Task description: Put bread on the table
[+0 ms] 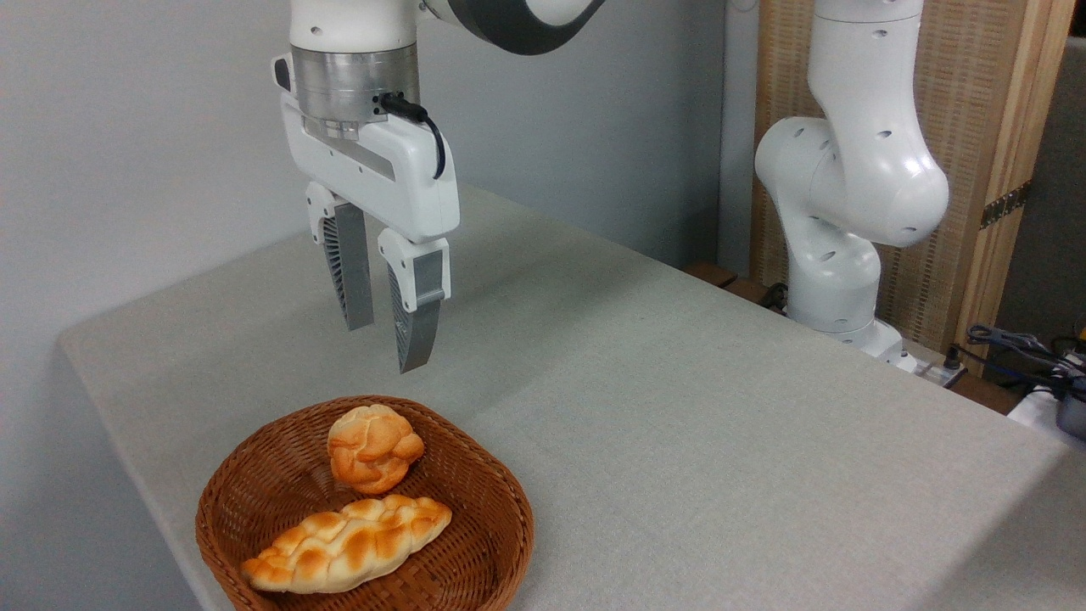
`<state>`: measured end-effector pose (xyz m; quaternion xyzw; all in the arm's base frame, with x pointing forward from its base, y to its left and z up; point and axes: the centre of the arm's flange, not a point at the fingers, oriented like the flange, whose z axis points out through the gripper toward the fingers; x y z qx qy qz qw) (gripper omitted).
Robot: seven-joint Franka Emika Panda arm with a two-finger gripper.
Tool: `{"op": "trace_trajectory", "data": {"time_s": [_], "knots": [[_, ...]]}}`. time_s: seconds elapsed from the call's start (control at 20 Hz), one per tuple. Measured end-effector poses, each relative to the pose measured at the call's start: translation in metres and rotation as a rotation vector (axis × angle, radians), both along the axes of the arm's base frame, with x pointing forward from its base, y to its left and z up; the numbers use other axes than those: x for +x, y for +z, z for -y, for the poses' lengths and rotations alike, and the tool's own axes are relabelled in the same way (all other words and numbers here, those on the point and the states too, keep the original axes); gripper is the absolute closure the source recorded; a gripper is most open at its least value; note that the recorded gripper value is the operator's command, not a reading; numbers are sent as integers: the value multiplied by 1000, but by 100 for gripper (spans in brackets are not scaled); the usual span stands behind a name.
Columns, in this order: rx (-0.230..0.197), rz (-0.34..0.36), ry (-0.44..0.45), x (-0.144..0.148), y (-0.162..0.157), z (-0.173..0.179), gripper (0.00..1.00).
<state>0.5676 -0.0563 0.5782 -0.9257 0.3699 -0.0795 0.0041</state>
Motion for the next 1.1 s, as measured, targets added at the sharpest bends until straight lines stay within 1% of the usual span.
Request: {"op": "trace_trajectory", "data": {"time_s": [1.1], "knots": [[1, -7, -1, 2, -4, 0, 0]]}}
